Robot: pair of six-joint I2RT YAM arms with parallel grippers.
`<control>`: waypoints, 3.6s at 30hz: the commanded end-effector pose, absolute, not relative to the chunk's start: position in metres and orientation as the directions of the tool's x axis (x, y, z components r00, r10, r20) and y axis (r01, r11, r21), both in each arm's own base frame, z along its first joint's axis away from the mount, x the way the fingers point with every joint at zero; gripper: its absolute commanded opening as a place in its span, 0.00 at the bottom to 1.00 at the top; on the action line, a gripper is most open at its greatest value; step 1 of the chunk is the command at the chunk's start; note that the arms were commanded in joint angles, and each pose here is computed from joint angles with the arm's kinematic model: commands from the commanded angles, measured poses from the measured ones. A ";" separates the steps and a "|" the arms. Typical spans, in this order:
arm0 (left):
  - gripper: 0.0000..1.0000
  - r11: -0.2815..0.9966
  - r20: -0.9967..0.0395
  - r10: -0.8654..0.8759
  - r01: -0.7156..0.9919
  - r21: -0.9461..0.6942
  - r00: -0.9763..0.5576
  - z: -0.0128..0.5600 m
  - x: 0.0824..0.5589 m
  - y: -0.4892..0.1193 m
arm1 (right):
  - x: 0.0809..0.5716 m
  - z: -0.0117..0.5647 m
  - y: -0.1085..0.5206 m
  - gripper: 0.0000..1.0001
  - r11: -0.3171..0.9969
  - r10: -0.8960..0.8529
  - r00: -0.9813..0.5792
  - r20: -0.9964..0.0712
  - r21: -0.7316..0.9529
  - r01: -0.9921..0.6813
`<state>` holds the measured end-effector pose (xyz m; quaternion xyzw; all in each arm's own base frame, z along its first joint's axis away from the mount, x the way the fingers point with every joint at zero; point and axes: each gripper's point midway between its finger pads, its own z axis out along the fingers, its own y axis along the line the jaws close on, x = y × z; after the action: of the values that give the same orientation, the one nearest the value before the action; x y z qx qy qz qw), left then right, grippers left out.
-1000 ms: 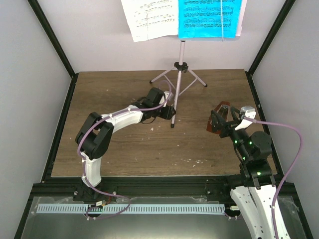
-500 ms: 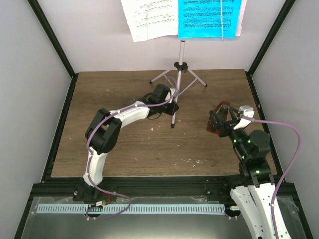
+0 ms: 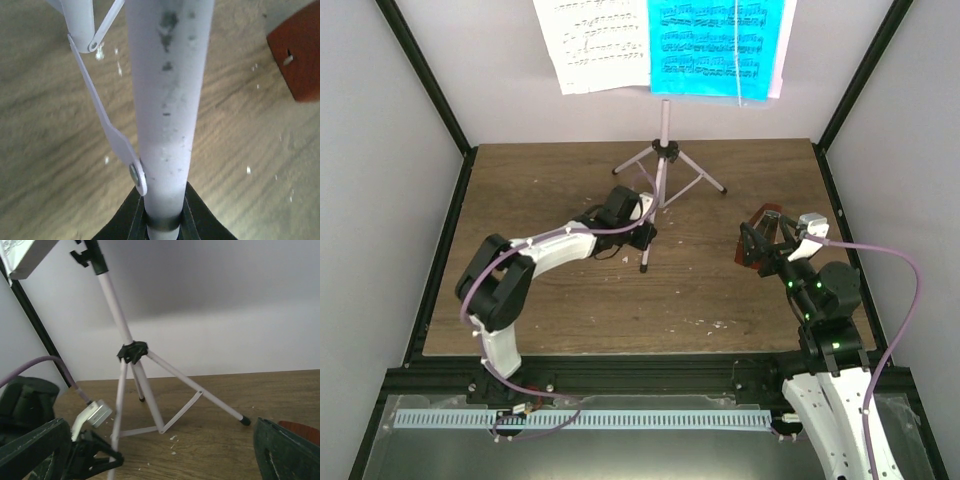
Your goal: Pack up the instrument practice props
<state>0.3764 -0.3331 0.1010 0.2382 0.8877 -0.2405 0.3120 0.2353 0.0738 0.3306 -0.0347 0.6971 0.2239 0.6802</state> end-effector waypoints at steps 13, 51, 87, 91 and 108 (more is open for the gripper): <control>0.31 0.767 -0.554 0.316 0.551 -0.328 -0.770 0.080 0.273 -0.266 | 0.234 0.339 0.076 1.00 0.885 0.274 -0.069 -0.959 0.280 -0.372; 0.91 0.874 -0.999 0.032 0.484 0.049 0.043 0.369 0.269 -0.172 | 0.204 0.554 0.141 0.63 0.543 0.406 -0.160 -0.900 0.378 -0.749; 0.91 0.840 -1.000 0.017 0.543 0.009 -0.009 0.359 0.267 -0.189 | 0.266 0.542 0.139 0.41 0.606 0.412 -0.234 -0.881 0.456 -0.651; 0.91 0.839 -1.000 0.022 0.544 0.011 -0.013 0.357 0.268 -0.190 | 0.266 0.540 0.140 0.37 0.601 0.406 -0.238 -0.882 0.455 -0.658; 0.91 0.840 -0.999 0.028 0.543 0.012 -0.021 0.354 0.270 -0.192 | 0.277 0.536 0.142 0.31 0.606 0.403 -0.236 -0.884 0.451 -0.655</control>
<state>0.2715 -0.1896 0.3418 0.2099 0.7000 -0.1818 0.6580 0.2785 0.1427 0.5280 -0.0893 0.6664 0.4344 0.5994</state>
